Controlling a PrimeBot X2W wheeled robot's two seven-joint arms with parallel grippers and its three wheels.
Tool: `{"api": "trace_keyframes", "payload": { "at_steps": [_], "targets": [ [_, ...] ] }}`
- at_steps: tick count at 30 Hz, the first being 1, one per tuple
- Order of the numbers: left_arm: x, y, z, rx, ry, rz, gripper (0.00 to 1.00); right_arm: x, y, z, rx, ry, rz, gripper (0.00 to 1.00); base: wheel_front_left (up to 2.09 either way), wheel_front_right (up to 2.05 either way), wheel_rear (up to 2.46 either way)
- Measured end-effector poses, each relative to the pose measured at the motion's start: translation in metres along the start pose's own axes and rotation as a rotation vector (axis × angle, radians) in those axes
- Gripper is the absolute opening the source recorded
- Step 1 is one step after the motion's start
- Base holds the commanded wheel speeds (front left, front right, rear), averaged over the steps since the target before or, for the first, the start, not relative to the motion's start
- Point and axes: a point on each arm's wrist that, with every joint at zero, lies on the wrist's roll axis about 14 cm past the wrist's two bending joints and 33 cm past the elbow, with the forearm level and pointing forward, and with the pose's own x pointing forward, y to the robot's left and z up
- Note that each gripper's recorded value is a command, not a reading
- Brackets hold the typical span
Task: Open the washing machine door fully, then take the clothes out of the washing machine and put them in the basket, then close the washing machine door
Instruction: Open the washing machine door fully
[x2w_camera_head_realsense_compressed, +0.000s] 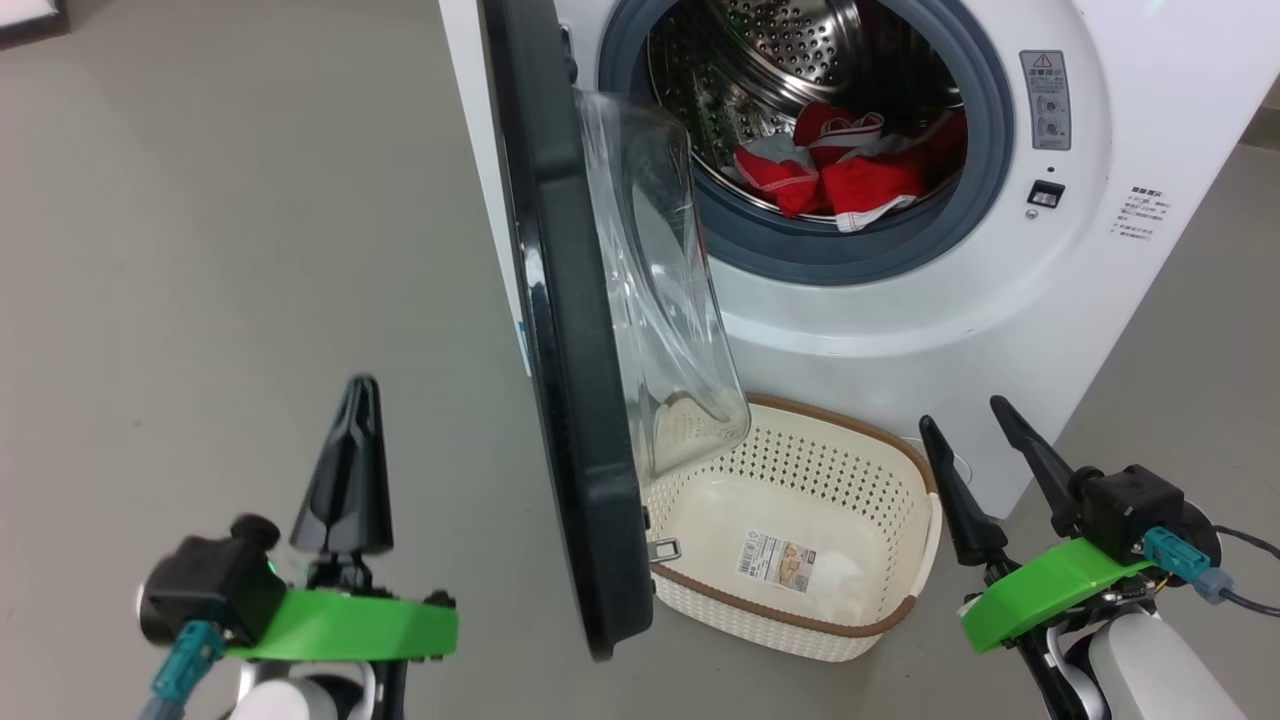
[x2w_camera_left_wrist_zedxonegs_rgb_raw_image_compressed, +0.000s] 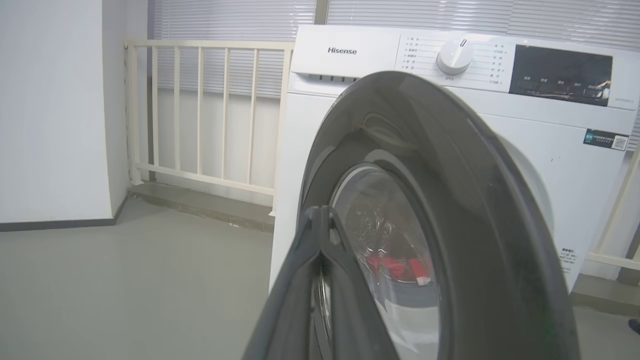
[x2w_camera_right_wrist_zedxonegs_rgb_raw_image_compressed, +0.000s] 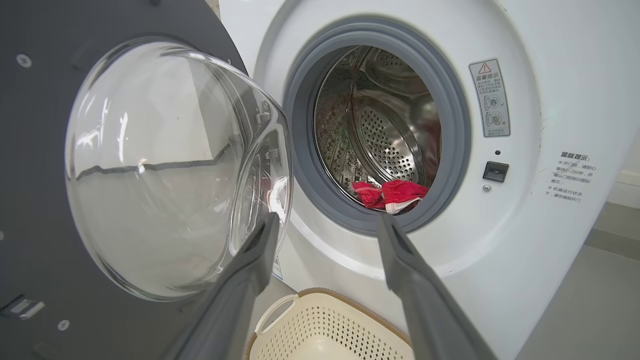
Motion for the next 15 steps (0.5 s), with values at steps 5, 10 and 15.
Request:
{"api": "trace_keyframes", "payload": {
  "at_steps": [5,10,15],
  "targets": [
    [0.016,-0.029,0.052,-0.039,-0.159,-0.060,0.00,-0.003,0.001,-0.004,0.015,0.009,-0.009,1.00,0.00,0.00,0.00],
    [0.020,-0.061,0.085,-0.068,-0.241,-0.150,0.00,-0.005,0.002,-0.006,0.019,0.014,-0.009,1.00,0.00,0.00,0.00],
    [0.015,-0.105,0.098,-0.118,-0.239,-0.286,0.00,-0.006,0.000,-0.008,0.022,0.019,-0.016,1.00,0.00,0.00,0.00]
  ]
}}
